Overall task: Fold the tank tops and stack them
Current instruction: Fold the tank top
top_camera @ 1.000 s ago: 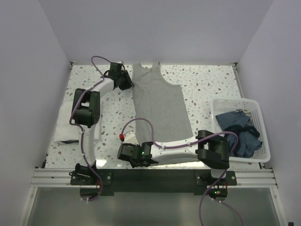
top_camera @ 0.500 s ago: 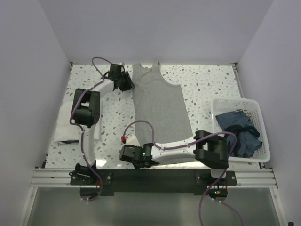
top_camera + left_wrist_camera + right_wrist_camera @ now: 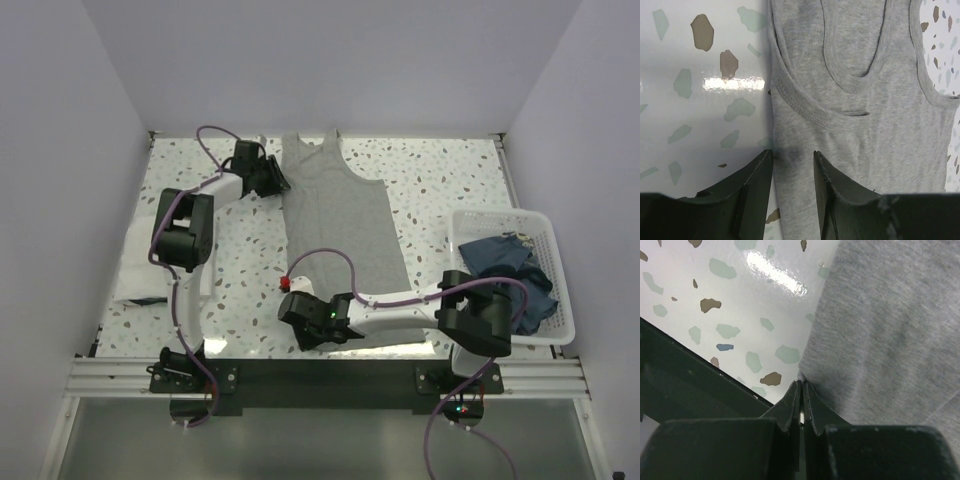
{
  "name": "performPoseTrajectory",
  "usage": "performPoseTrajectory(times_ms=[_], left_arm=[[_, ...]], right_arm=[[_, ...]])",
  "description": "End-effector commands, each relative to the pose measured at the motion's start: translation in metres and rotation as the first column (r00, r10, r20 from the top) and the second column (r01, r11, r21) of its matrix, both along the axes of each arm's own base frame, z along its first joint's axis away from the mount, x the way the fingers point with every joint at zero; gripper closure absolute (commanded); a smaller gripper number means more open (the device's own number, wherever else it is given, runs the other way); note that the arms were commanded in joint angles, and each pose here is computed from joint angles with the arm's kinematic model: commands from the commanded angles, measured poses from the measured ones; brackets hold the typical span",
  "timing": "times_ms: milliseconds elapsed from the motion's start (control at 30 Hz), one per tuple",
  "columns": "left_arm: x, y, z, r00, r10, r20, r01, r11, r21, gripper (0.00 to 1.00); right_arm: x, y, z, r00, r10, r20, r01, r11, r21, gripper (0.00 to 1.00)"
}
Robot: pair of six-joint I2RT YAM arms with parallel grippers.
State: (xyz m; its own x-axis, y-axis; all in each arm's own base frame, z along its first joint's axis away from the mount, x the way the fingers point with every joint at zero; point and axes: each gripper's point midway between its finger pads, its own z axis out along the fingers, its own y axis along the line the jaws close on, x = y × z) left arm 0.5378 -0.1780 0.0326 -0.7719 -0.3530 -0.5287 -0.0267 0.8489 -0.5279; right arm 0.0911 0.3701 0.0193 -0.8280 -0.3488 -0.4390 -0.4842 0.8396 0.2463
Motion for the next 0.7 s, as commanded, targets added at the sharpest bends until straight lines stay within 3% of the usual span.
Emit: performPoseTrajectory(times_ms=[0, 200, 333, 433, 667], left_arm=[[0.002, -0.004, -0.001, 1.0, -0.008, 0.01, 0.008, 1.0, 0.011, 0.57], [0.009, -0.006, -0.006, 1.0, 0.014, 0.004, -0.014, 0.998, 0.056, 0.69], [0.015, -0.003, -0.007, 0.999, 0.037, 0.007, -0.038, 0.996, 0.077, 0.91], [0.02, 0.0, -0.003, 0.998, 0.053, 0.02, -0.054, 0.995, 0.086, 0.97], [0.03, 0.005, 0.006, 0.996, 0.081, 0.037, -0.085, 0.99, 0.116, 0.98]], right_arm=[[-0.004, 0.011, 0.015, 1.0, -0.001, -0.032, 0.003, 0.996, 0.09, 1.0], [-0.008, 0.016, 0.017, 0.998, 0.016, -0.056, -0.009, 0.993, 0.118, 1.0], [-0.012, 0.017, 0.024, 0.998, 0.025, -0.064, -0.015, 0.989, 0.148, 1.0], [-0.013, 0.016, 0.028, 0.997, 0.028, -0.068, -0.016, 0.987, 0.162, 1.0], [-0.017, 0.031, 0.033, 0.994, 0.057, -0.089, -0.038, 0.979, 0.199, 1.0]])
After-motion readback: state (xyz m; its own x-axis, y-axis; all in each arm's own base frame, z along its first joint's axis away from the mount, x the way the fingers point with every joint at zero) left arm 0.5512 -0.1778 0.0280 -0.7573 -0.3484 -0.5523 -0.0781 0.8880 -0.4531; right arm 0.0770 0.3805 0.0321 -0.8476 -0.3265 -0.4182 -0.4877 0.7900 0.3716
